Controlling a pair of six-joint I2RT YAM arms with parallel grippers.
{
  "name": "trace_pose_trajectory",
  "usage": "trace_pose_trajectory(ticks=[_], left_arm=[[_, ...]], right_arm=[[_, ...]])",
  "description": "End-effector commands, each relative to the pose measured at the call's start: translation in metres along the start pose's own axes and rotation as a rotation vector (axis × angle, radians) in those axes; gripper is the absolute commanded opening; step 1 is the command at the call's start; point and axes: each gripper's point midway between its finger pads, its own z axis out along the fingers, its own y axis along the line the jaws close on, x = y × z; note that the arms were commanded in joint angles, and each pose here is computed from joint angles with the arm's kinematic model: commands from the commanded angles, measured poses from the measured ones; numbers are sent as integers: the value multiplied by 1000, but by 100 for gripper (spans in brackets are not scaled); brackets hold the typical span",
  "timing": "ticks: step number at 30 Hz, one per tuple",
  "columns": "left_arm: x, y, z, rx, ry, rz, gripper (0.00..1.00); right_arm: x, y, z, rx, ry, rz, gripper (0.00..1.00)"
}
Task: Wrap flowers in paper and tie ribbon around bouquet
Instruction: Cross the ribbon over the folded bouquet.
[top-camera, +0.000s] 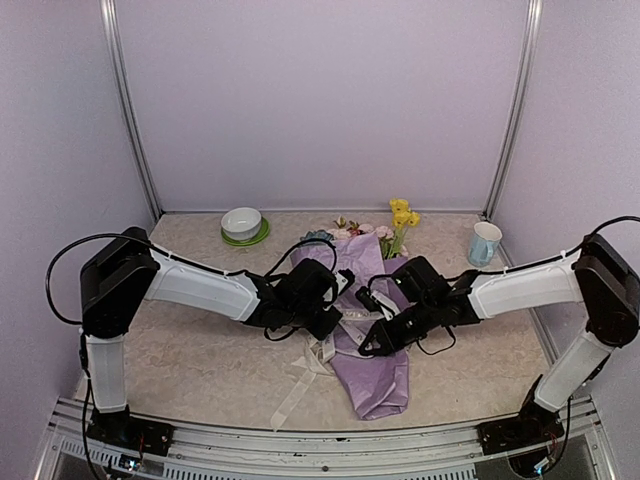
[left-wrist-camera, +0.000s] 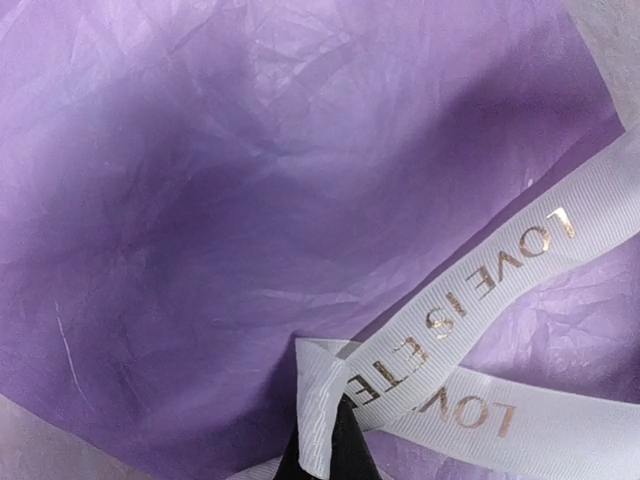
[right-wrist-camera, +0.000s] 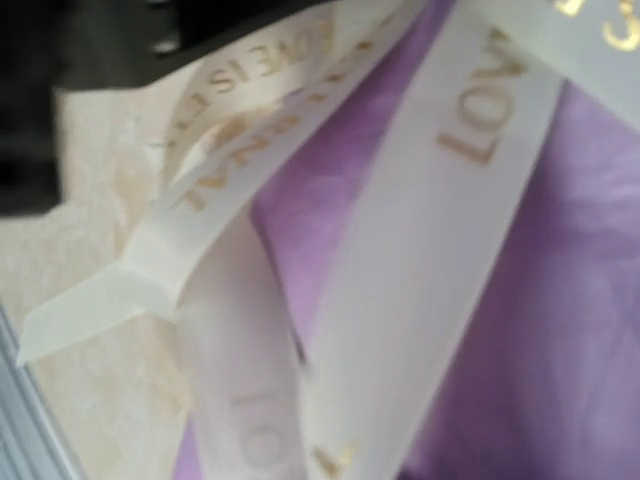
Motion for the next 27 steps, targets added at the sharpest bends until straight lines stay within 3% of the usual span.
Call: trace_pose_trajectory(ticks=[1,8,17,21,27], left_arm=[[7,14,3,-61,19,-2,0],[11,26,3,-126,33,22,0],[9,29,5,-138,34,28,0],[9,27,6,-128,34,29,0],[4,25,4,-115,17,28,0]], right_arm=[[-19,21,-38,-56,-56,-19,0],[-35,25,-106,-169,-170,80,0],[-58,59,-160,-324,-242,35,0],[-55,78,-178,-430,-237,-5,7],[-47,75,-180,-426,-219,9,14]])
